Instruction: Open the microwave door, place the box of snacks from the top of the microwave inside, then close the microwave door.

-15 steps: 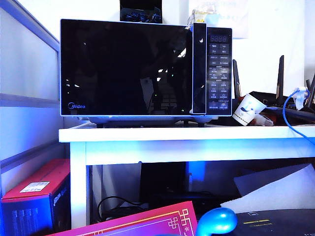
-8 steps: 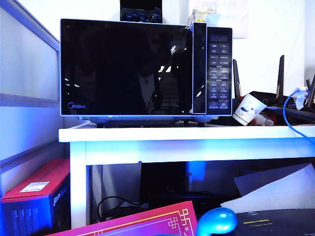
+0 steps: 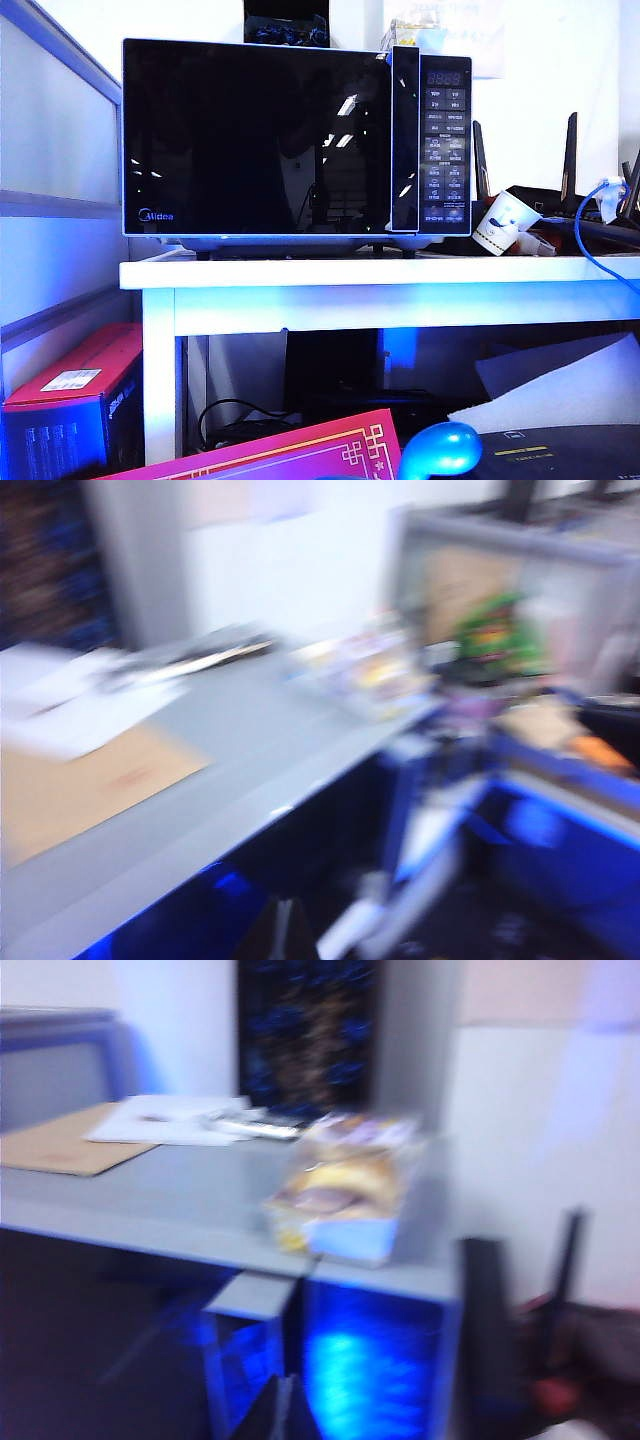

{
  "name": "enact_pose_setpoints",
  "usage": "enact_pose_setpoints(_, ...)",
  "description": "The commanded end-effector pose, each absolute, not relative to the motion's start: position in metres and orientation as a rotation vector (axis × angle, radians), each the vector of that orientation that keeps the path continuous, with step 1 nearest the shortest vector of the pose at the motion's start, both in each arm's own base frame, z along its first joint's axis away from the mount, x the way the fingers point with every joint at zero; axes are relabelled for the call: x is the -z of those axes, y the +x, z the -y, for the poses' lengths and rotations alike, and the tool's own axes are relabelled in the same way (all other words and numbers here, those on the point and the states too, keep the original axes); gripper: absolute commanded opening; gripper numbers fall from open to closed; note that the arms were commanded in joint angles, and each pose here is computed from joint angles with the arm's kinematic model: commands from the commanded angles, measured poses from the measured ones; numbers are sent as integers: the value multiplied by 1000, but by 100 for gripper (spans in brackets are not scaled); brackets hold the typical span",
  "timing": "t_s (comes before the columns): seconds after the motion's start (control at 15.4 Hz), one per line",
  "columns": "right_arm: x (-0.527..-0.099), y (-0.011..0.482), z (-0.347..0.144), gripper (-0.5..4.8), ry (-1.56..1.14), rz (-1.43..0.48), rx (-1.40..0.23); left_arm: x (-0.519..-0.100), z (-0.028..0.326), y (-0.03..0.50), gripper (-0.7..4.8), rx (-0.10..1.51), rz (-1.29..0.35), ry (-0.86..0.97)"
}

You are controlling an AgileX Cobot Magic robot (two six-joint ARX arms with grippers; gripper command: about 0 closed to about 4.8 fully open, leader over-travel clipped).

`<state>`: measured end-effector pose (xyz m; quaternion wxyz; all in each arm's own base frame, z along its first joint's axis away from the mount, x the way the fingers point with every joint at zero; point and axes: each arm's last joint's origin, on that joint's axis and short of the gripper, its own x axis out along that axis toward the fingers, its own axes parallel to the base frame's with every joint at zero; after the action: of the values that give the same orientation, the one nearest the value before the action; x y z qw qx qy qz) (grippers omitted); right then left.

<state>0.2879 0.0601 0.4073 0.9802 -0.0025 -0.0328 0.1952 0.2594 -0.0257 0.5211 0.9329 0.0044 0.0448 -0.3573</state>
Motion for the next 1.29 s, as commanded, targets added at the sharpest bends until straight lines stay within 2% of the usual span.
enact_pose_setpoints(0.06, -398, 298, -66, -5, 76, 10, -425, -521, 33, 259, -6, 598, -97, 55)
enact_pose_setpoints(0.32, -370, 322, -90, -5, 70, -48, -338, -521, 36, 259, -6, 581, -83, 111)
enact_pose_setpoints(0.58, -352, 329, -124, -5, 35, 70, -258, -521, 36, 259, -6, 584, -87, 109)
enact_pose_setpoints(0.71, -342, 332, -139, -6, 26, 62, -256, -521, 36, 259, -6, 583, -81, 111)
enact_pose_setpoints(0.84, -338, 333, -144, -5, 26, 61, -249, -523, 36, 259, -6, 584, -63, 114)
enact_pose_setpoints(0.97, -335, 334, -143, -6, 43, 100, -161, -523, 36, 259, -6, 583, -63, 115)
enact_pose_setpoints(1.29, -326, 338, -145, -5, 39, 98, -158, -524, 36, 259, -6, 583, -56, 118)
